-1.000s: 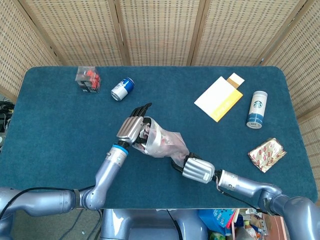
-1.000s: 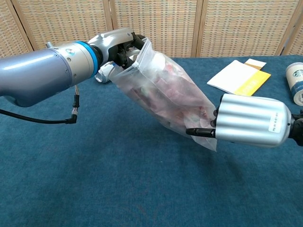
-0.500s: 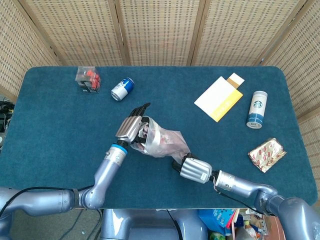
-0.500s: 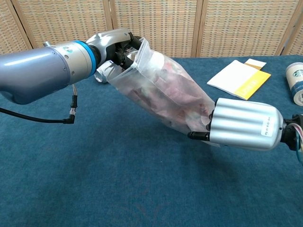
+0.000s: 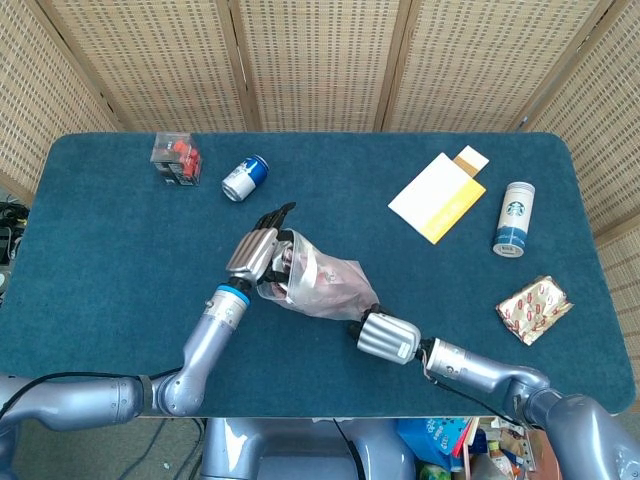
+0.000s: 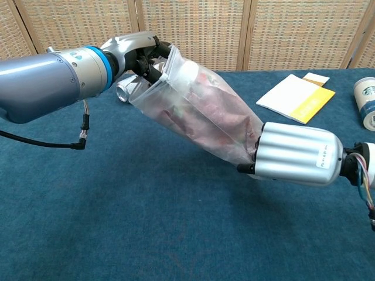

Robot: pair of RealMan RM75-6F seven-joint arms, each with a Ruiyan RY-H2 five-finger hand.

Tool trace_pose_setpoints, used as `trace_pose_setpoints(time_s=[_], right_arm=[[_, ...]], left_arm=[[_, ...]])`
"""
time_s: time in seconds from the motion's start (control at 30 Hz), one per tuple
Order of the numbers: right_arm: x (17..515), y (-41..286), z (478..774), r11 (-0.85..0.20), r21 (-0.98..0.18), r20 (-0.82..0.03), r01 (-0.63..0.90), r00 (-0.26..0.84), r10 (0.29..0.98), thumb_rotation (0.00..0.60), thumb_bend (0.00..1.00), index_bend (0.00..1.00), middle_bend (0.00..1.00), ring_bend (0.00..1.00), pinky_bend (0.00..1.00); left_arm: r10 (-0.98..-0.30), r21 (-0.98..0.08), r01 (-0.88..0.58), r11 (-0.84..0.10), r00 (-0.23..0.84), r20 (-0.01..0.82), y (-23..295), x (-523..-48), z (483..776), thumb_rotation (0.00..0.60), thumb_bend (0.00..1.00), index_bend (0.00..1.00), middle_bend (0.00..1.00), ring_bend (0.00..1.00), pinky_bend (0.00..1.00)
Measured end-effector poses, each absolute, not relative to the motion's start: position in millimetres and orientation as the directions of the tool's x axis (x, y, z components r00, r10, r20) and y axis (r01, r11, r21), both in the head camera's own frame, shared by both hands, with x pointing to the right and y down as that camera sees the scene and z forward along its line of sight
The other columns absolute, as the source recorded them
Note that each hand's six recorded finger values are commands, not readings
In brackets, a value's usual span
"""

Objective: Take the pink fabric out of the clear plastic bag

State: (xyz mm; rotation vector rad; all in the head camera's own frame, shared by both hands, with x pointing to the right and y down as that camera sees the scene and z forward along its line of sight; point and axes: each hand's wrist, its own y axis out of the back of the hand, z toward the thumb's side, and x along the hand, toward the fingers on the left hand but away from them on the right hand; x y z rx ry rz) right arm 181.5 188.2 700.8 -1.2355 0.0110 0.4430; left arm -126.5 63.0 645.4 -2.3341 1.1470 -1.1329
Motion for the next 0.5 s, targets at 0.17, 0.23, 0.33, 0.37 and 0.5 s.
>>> trace_pose_setpoints(time_s=[0.17,0.23,0.33,0.37,0.5], right_arm=[[181.1,189.8,702.6,0.244,-0.913,-0.243,-0.326,0.917,0.317,0.600,0.60,0.72,0.87,0.88,1.00],[180.9,191.2,702.9,0.240,-0.917,-0.240,-0.319,0.920,0.309,0.600,0.71,0.76,0.88,0.88,1.00],[180.4,192.7,702.8,0.235,-0.922,-0.233,-0.308,0.926,0.297,0.600,0.84,0.80,0.88,0.88,1.00],[180.2,193.0,702.6,0.235,-0.923,-0.231,-0.304,0.928,0.294,0.600,0.86,0.80,0.89,0.88,1.00],[179.8,193.6,701.0,0.240,-0.926,-0.221,-0.292,0.934,0.282,0.600,0.90,0.82,0.90,0.89,1.00]], left_arm=[[-0.767,-0.559,-0.531,-0.637,0.371,0.523,63.6,-128.0,647.0,0.600,0.44,0.77,0.00,0.00,0.00],[-0.768,-0.559,-0.531,-0.637,0.371,0.522,63.3,-128.7,647.3,0.600,0.44,0.77,0.00,0.00,0.00],[-0.770,-0.560,-0.532,-0.635,0.372,0.519,62.9,-129.3,647.2,0.600,0.44,0.77,0.00,0.00,0.00],[-0.770,-0.561,-0.533,-0.634,0.372,0.518,62.8,-129.5,647.2,0.600,0.44,0.77,0.00,0.00,0.00],[-0.774,-0.561,-0.536,-0.630,0.371,0.514,62.0,-130.5,647.0,0.600,0.44,0.77,0.00,0.00,0.00]])
